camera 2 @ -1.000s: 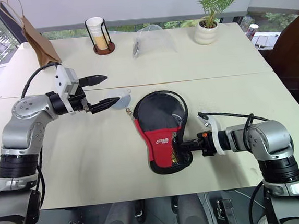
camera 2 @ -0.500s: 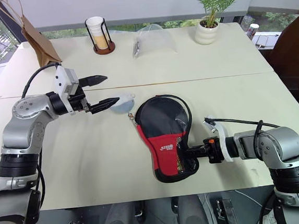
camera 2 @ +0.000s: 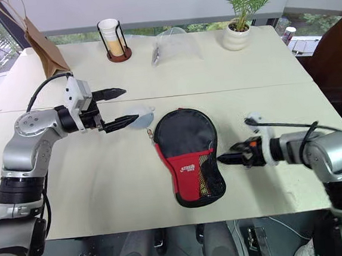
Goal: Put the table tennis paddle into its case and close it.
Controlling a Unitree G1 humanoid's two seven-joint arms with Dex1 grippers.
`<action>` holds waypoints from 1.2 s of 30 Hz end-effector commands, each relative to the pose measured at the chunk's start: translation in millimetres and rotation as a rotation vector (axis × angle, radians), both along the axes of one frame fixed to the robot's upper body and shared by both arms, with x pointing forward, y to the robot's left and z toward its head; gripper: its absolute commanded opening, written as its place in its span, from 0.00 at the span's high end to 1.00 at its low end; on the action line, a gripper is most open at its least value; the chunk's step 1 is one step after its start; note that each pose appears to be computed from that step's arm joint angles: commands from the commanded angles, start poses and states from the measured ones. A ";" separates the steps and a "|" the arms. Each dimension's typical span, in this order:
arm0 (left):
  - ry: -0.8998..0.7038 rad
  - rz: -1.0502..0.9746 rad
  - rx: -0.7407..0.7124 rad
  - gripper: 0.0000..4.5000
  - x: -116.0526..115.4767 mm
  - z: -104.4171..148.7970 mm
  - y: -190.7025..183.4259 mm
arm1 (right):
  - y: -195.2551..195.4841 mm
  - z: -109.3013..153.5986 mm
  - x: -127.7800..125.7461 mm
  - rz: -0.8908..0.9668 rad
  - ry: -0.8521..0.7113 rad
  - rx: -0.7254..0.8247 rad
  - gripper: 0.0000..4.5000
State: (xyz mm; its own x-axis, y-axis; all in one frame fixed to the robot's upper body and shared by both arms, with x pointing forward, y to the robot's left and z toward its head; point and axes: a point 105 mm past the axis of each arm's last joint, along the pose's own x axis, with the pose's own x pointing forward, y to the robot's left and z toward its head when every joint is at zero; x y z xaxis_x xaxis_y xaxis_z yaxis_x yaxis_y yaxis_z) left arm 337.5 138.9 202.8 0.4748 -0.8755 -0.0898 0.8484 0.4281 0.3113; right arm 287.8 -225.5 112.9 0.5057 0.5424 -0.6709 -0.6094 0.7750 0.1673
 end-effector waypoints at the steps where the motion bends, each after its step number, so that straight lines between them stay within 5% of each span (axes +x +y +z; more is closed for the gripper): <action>1: -0.052 -0.013 -0.010 0.00 -3.5 14.7 -1.7 | -12.1 29.8 20.7 0.040 -0.177 -0.112 0.13; 9: -0.055 0.050 0.037 0.00 -4.4 13.8 15.7 | 70.3 75.6 36.7 0.315 -0.495 0.072 0.13; 18: -0.060 0.105 0.125 0.00 -0.8 7.7 36.9 | 133.3 30.9 48.9 0.445 -0.577 0.099 0.13; 28: 0.007 0.104 0.166 0.00 7.2 -15.6 45.7 | 135.1 -30.7 48.1 0.477 -0.430 0.022 0.13; 36: 0.090 0.083 0.196 0.00 34.8 -41.3 44.0 | 136.4 -44.1 45.5 0.489 -0.401 0.011 0.13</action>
